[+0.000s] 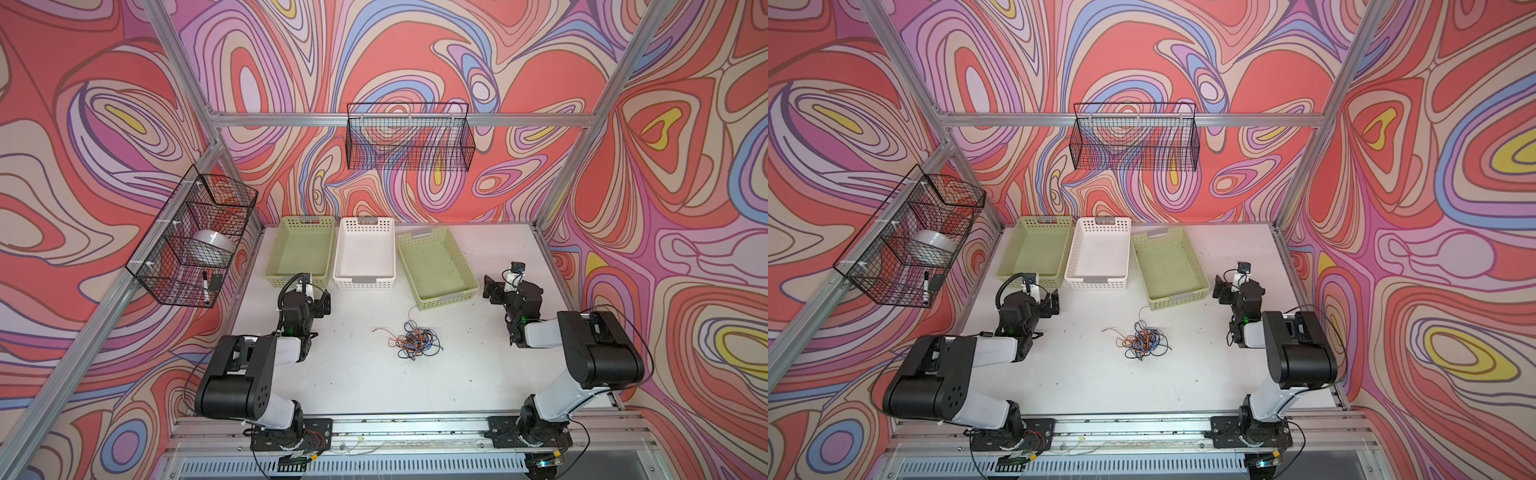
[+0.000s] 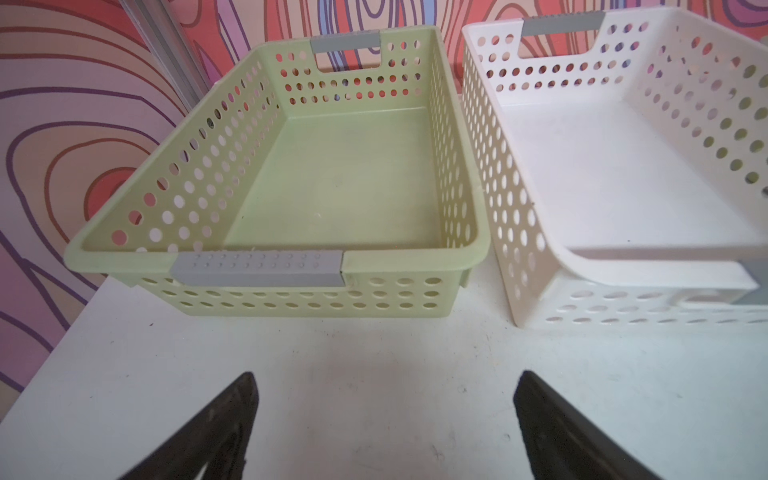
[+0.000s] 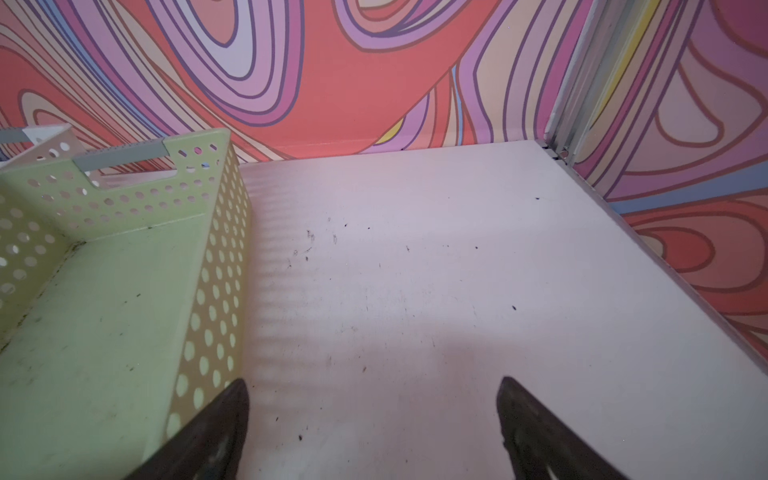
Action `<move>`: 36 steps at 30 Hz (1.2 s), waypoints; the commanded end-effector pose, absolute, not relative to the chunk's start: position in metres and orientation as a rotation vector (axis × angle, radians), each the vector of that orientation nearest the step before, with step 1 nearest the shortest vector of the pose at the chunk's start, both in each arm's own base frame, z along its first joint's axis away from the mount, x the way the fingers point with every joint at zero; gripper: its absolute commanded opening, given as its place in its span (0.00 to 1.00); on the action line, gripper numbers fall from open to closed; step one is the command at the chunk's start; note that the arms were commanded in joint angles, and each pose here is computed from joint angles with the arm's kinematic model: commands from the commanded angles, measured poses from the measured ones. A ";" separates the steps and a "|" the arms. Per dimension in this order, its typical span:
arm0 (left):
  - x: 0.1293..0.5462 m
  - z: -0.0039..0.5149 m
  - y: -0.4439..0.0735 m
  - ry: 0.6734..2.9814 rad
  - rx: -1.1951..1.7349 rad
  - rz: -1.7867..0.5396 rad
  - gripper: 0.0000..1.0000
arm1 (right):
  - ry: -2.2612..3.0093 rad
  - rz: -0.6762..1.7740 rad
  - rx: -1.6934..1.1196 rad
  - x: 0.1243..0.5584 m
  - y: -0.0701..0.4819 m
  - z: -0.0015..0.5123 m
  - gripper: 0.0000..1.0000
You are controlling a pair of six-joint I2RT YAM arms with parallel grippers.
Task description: Untangle the cables
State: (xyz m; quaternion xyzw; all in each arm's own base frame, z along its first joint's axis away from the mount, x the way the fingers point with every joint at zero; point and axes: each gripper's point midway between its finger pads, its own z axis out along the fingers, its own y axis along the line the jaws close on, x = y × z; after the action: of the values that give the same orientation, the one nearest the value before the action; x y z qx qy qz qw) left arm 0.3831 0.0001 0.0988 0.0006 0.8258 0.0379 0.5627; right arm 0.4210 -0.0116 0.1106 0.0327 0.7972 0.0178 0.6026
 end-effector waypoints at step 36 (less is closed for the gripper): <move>0.339 0.148 -0.223 2.143 0.303 -0.700 0.90 | 2.606 0.739 -0.507 0.248 0.252 0.049 0.72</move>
State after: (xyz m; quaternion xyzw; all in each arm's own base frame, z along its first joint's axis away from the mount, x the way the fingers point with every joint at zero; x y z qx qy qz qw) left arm 0.3362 -0.2144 0.1412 0.1252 0.8595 -0.2601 0.4218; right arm 0.2594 0.2505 0.0633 -0.1803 0.9222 0.2575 0.2252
